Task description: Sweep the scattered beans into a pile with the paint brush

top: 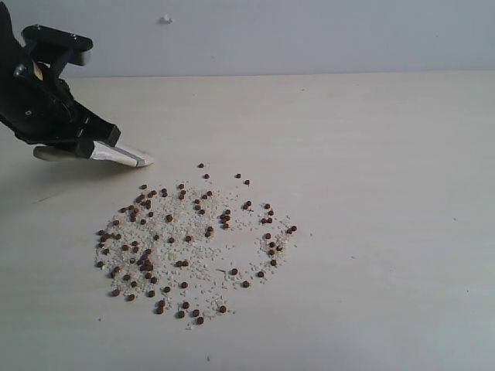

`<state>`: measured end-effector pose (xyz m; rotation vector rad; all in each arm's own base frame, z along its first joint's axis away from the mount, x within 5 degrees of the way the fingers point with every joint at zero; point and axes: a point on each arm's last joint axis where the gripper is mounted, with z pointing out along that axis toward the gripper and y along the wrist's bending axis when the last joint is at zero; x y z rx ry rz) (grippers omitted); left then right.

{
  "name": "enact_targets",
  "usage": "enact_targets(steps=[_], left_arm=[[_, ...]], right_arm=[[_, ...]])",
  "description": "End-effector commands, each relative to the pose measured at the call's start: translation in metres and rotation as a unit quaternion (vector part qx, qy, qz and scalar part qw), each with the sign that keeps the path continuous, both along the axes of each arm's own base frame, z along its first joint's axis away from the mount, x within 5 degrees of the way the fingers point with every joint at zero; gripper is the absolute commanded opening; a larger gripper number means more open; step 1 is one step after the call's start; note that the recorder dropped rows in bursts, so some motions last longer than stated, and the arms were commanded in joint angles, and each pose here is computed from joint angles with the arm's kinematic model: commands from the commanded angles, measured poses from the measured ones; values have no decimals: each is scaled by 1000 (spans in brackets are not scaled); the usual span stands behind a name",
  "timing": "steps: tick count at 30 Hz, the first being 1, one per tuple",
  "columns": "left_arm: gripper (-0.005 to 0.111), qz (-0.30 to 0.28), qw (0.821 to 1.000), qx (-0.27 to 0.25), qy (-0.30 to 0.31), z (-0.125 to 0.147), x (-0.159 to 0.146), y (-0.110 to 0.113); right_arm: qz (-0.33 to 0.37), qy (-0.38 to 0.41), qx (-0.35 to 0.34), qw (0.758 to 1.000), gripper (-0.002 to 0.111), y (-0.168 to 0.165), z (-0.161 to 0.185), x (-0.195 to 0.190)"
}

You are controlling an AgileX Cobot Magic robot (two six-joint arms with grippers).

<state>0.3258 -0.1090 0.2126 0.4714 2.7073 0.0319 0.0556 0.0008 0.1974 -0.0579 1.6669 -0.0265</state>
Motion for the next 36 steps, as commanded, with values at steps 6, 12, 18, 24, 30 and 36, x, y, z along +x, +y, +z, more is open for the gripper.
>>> enact_targets(steps=[6, 12, 18, 24, 30, 36], left_arm=[[0, -17, 999, -13, -43, 12, 7, -5], [0, -23, 998, -14, -51, 13, 8, -6], [0, -25, 998, -19, -62, 14, 10, -7], [0, -28, 998, -24, -59, 14, 9, -8], [0, -28, 998, -32, -52, 20, 11, -10], [0, -24, 997, -46, -58, 33, 15, -13]], right_arm=[[10, -219, 258, 941, 0, -4, 40, -5], [88, -341, 213, 912, 0, 5, 62, -17], [181, -273, 83, 941, 0, 29, 88, 7], [275, -175, -9, 945, 0, 50, 101, 68], [406, -83, -52, 909, 1, 71, 78, 145], [495, -43, -88, 863, 23, 110, 28, 210]])
